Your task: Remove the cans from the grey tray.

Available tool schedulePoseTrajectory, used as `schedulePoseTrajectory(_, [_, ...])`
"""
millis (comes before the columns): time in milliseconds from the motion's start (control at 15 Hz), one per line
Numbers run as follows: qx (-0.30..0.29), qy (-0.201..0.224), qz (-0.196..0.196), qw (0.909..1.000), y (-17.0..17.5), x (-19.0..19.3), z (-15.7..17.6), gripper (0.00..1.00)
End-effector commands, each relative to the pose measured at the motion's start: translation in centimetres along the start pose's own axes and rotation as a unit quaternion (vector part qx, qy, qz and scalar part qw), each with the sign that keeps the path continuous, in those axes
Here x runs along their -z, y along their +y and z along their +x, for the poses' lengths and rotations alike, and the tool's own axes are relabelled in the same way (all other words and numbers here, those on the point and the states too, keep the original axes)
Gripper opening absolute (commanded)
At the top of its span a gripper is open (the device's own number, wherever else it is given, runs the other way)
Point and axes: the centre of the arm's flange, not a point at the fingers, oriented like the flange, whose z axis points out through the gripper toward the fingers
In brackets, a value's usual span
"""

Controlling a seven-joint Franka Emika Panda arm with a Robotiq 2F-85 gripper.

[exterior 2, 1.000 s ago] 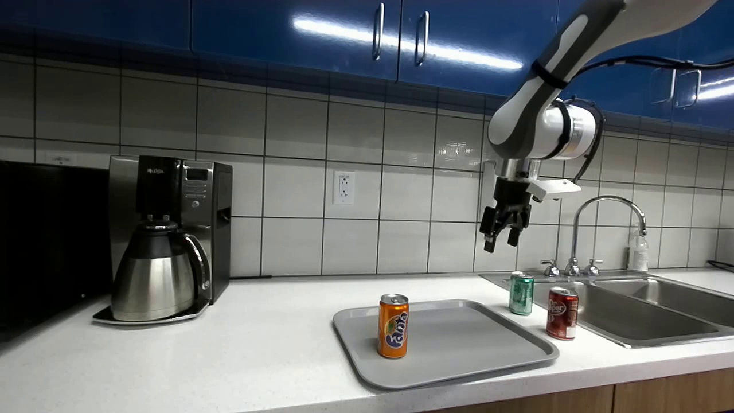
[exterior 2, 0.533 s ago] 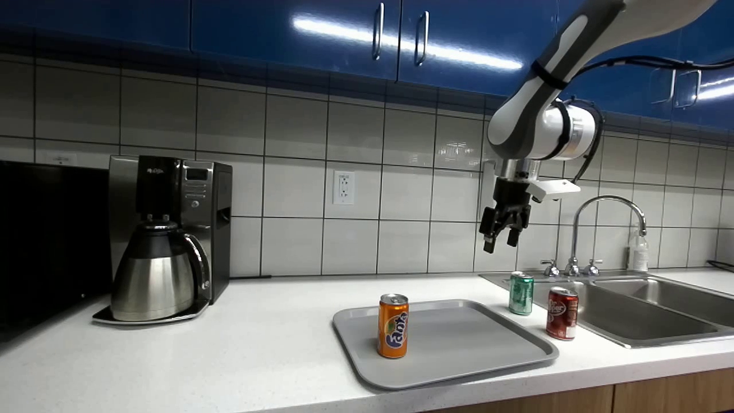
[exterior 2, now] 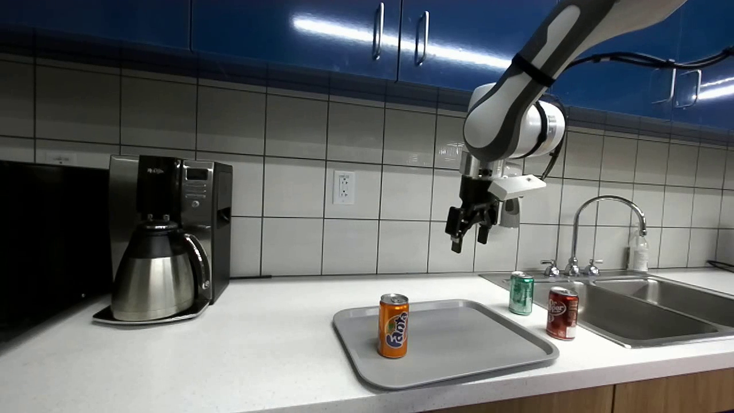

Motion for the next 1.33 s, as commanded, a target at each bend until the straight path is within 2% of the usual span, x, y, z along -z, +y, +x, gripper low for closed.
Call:
schedulePoseTrajectory(0, [-0.011,0.006,-0.022,0.9997,-3.5,0.8,1.7,1.00])
schedulePoseTrajectory(600, [-0.030,0.021,-0.016,0.9992,-11.2,0.9,5.6,1.00])
schedulePoseTrajectory(1267, [-0.003,0.015,0.017,0.9997,-15.2,-1.2,8.3,1.00])
